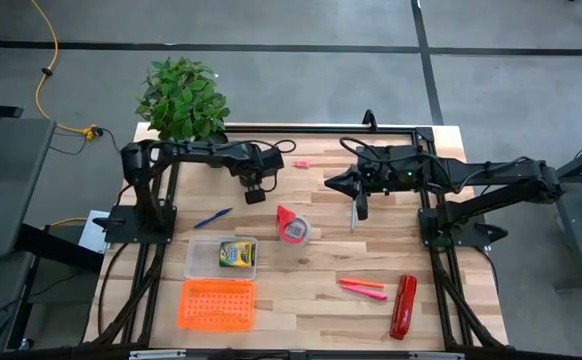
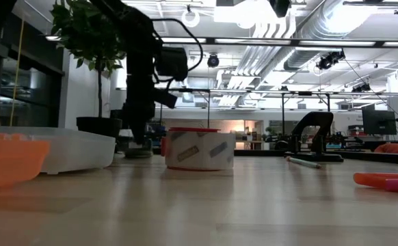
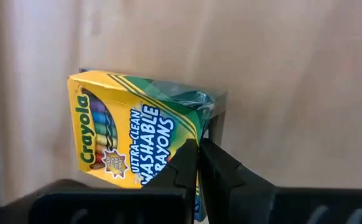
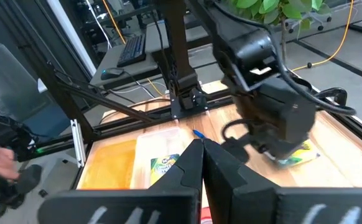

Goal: Pack school essentials
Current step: Put the yellow crayon box into the orange supply box

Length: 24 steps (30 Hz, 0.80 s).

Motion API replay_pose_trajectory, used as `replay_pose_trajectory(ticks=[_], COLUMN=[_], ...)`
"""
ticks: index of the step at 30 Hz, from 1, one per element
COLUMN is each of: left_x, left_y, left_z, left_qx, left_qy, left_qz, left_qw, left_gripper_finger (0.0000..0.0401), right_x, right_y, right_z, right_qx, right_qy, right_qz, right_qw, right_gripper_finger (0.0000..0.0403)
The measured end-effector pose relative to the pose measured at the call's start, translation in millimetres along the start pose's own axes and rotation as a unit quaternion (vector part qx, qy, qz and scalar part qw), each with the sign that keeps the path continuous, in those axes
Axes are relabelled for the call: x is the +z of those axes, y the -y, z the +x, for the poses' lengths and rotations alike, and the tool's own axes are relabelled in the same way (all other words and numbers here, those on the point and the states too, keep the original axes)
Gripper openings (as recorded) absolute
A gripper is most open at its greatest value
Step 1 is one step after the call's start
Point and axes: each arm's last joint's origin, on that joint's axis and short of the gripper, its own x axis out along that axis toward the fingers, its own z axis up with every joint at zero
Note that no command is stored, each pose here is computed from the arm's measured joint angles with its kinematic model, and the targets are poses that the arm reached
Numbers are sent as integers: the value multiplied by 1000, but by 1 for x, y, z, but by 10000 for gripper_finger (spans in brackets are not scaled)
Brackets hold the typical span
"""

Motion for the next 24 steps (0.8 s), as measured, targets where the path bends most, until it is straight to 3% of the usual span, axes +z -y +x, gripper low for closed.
replay_pose_trajectory(ticks=[8, 15, 18, 24], left_x=[-7, -14, -15, -15], left_y=[51, 103, 113, 112], left_z=[-16, -27, -30, -31], left_qx=[-89, -100, -91, -94], left_qy=[-21, -8, 2, 0], left_qz=[5, 84, 105, 86], left_qw=[996, 991, 990, 992], left_gripper_finger=[0, 1, 7, 54], right_x=[-1, -1, -1, -1], right_y=[0, 0, 0, 0], right_z=[0, 0, 0, 0], right_qx=[0, 0, -1, -1], right_qy=[-3, -3, -3, -7], right_qz=[0, -6, -6, -7], right_qw=[1000, 1000, 1000, 1000], right_gripper_finger=[0, 0, 0, 0])
